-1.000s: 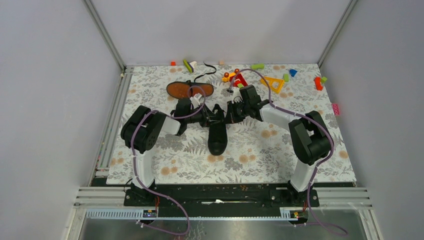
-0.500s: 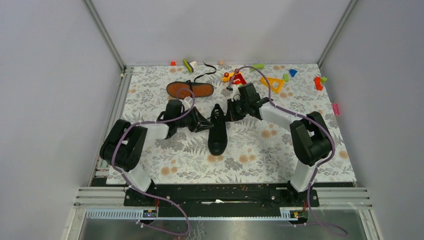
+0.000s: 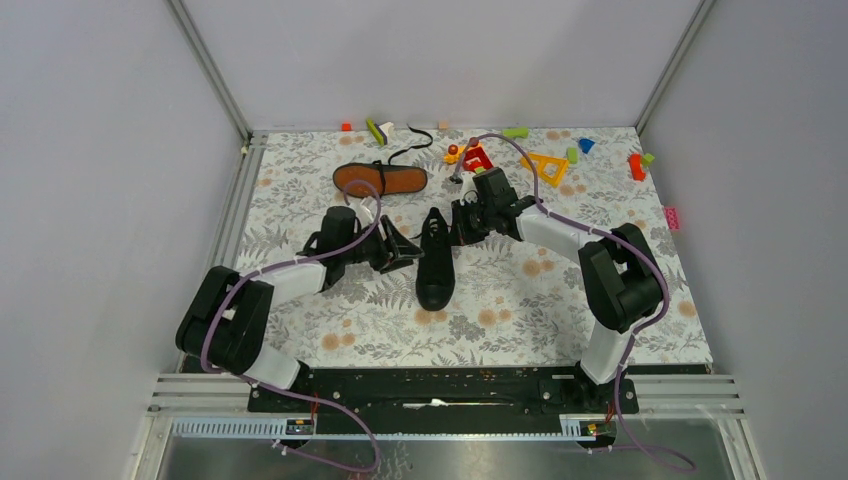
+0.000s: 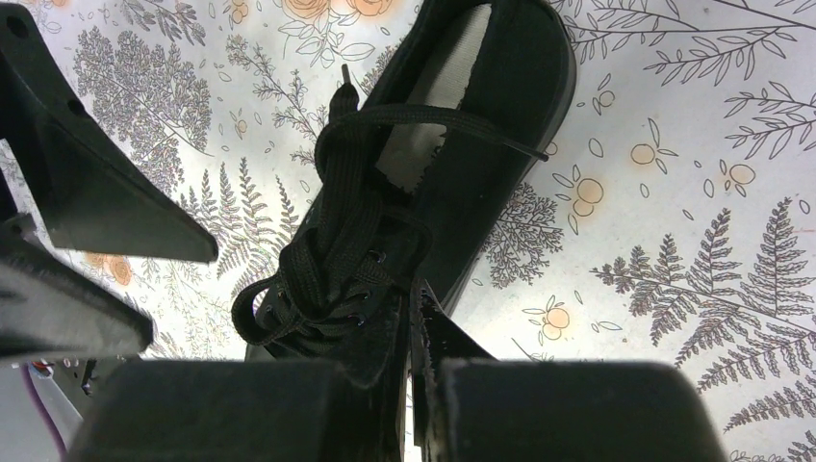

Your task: Tie the shoes

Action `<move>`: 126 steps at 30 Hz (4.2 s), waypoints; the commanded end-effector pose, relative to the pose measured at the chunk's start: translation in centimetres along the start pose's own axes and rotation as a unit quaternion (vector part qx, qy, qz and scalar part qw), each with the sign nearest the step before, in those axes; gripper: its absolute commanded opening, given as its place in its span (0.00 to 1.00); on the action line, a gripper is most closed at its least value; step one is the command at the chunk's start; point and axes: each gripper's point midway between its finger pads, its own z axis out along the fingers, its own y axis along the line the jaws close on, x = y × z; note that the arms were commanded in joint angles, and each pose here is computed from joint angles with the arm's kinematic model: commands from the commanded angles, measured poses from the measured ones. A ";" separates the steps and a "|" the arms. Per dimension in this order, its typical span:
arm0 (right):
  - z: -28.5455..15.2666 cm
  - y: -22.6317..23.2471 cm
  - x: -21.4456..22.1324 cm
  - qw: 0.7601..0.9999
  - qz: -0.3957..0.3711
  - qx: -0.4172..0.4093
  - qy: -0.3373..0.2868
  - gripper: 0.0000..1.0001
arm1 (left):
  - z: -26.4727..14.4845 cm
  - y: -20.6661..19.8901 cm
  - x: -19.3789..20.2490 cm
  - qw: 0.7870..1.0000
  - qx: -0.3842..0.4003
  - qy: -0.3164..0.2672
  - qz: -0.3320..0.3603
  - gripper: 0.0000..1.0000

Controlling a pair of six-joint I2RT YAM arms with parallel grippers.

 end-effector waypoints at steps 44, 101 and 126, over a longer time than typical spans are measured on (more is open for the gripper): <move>0.4 -1.4 0.7 0.989 0.148 0.011 -0.026 0.00 | 2.9 3.3 -1.9 0.977 -0.168 0.064 0.111 0.00; -4.5 -12.0 4.2 0.886 0.096 0.453 -0.003 0.00 | -1.9 11.2 -8.2 0.816 -0.531 -0.068 0.217 0.00; -7.1 -12.8 2.6 0.828 -0.009 0.560 0.002 0.00 | -3.4 11.0 -8.4 0.760 -0.593 -0.070 0.257 0.00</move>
